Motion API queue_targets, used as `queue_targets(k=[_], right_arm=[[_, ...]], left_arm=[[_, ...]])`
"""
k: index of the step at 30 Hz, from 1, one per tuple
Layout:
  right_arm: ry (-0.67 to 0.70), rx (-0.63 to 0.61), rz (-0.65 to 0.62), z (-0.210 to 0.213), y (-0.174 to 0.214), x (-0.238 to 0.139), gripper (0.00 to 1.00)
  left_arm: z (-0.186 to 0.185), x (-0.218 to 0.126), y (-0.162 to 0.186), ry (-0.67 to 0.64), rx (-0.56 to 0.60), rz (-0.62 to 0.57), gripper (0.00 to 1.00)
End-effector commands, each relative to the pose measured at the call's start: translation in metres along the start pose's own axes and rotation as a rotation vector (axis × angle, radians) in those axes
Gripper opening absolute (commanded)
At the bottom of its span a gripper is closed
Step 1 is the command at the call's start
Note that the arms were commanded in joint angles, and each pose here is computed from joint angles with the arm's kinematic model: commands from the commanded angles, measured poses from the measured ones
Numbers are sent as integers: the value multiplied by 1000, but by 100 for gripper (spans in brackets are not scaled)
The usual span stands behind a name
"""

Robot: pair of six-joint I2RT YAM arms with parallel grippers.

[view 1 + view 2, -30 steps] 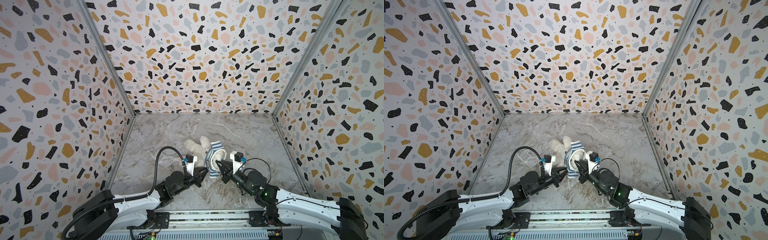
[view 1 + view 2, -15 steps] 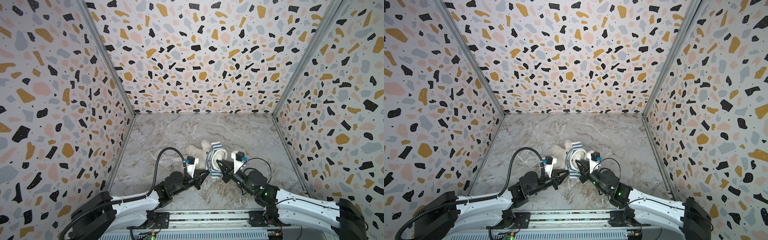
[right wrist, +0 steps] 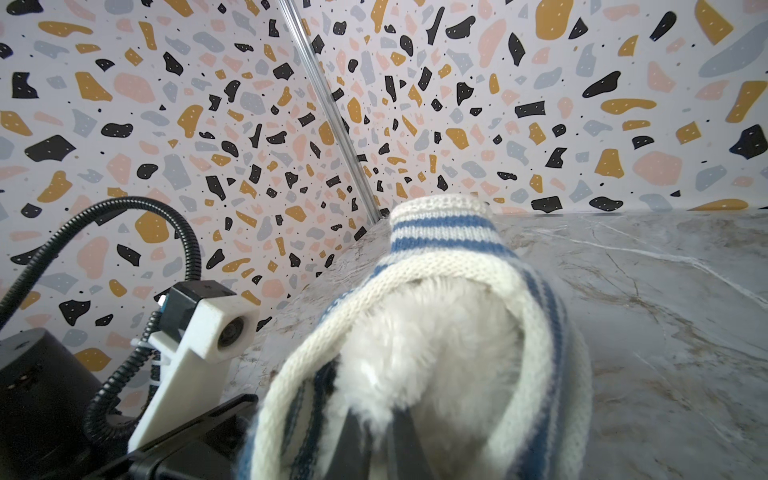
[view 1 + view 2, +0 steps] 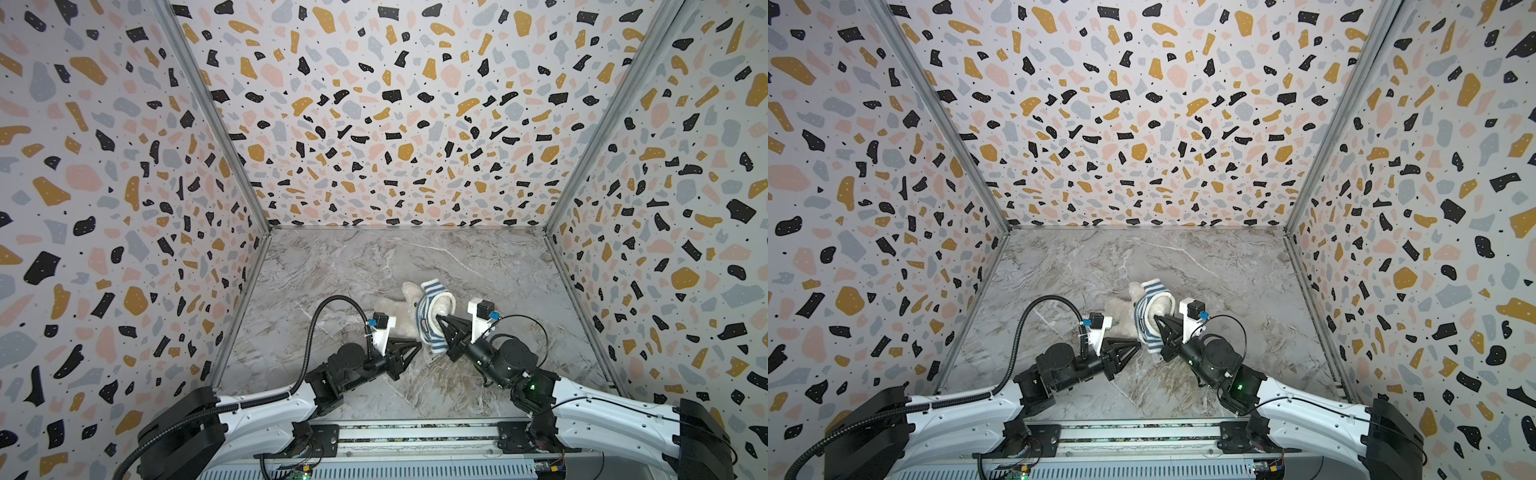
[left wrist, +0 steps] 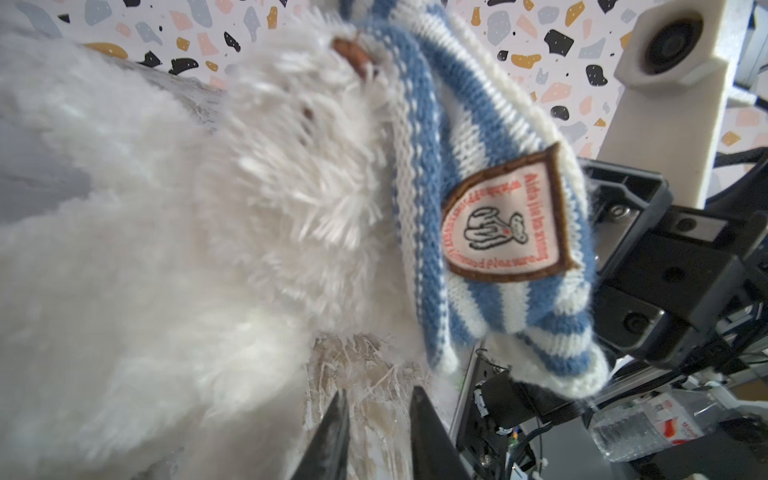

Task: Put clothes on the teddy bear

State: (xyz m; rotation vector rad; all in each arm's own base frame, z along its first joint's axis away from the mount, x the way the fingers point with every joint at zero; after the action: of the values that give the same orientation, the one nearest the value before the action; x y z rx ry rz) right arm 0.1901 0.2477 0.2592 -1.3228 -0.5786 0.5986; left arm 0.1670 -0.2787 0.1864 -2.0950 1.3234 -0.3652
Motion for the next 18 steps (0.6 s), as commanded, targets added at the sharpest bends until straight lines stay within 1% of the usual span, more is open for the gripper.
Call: queue_targets(k=[1,6,11,13,18], right_arm=[[4,39,-117,0,-33,-3,0],[4,44,-113,0,-30,-2,0],[-3,46,-111,1,-30,-1,0],[-1,47,-109,1,-29,-1,0],[-2,56,-109,0,-27,-1,0]], left_arm=[[-29,-1,-26,108,-25,-97,38],[-39,0,-33,147,-34,-120,40],[-46,12,-33,173,-45,-108,39],[-48,17,-32,178,-51,-106,37],[-48,27,-29,197,-80,-98,23]])
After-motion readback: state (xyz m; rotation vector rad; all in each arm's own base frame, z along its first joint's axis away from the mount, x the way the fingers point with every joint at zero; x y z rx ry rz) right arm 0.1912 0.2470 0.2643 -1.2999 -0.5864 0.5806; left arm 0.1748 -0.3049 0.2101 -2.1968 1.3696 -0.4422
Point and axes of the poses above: each gripper's point midway between its finger pads, its own x axis out along the fingers, its own z axis along the line the jaws close on, y = z × x, the point moved 2 cm from there along -x, back along the fingers, and after that the axes turned 14 degrees about -x, right-handed, at the moved point
